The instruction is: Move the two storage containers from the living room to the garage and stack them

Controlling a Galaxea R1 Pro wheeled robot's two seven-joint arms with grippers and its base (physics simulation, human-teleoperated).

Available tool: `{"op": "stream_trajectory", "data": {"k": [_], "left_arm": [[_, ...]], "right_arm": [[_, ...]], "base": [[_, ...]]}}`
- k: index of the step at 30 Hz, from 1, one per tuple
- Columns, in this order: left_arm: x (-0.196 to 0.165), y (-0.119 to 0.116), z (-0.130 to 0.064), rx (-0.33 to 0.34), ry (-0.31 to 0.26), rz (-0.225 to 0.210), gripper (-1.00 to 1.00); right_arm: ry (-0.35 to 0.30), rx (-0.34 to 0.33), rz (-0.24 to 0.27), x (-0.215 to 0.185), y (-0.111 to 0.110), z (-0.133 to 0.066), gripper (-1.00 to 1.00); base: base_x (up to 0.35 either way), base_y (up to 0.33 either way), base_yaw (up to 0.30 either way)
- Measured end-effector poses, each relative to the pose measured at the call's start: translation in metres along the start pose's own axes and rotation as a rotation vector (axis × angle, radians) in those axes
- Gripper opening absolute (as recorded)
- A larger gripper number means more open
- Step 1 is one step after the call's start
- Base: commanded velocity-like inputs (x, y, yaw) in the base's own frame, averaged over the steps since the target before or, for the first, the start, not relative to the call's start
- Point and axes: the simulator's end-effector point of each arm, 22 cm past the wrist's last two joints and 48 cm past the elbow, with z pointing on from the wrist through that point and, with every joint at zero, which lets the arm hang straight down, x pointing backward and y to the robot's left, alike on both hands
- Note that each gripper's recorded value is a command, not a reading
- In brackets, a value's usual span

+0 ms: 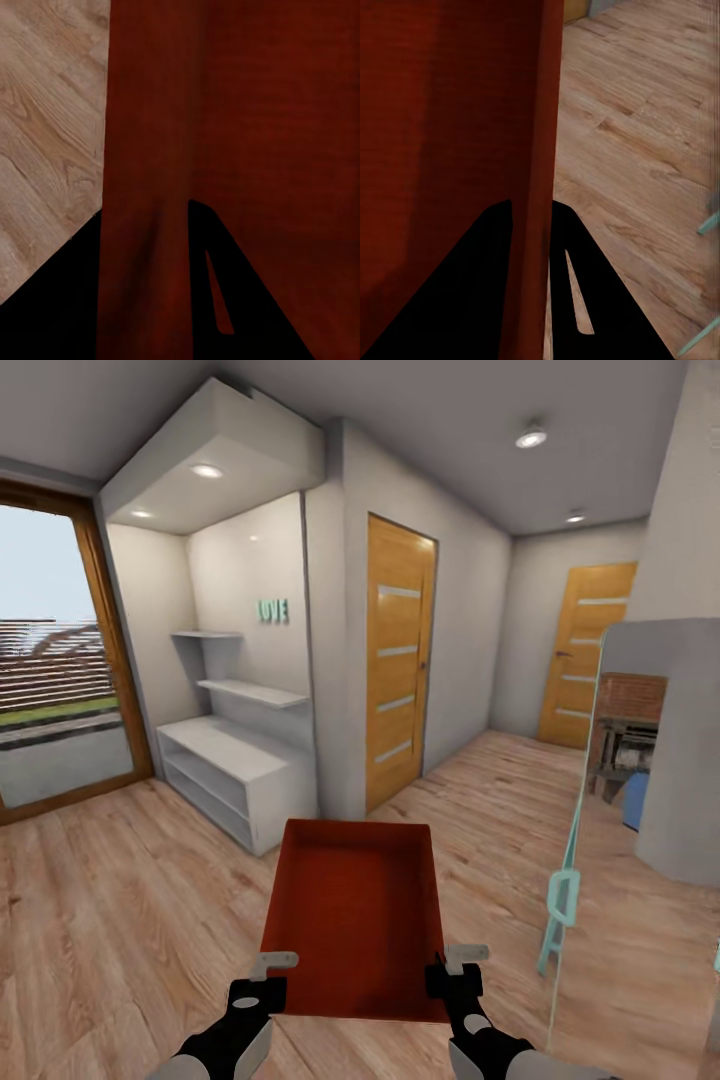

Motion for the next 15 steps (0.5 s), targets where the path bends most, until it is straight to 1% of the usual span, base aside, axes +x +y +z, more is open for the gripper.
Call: {"op": "stream_trajectory", "data": {"k": [13, 15], "left_arm": [[-0.0002, 0.0000, 0.0000, 0.000, -0.001, 0.000, -1.00], [-0.0006, 0.0000, 0.0000, 0.000, -0.002, 0.000, -1.00]], "right_arm": [[-0.001, 0.000, 0.000, -0.0001, 0.0000, 0.0000, -1.00], [-0.001, 0.000, 0.000, -0.0003, -0.0001, 0.0000, -1.00]], "base": [[0.322, 0.070, -0.255], [0.322, 0.077, -0.190]]}}
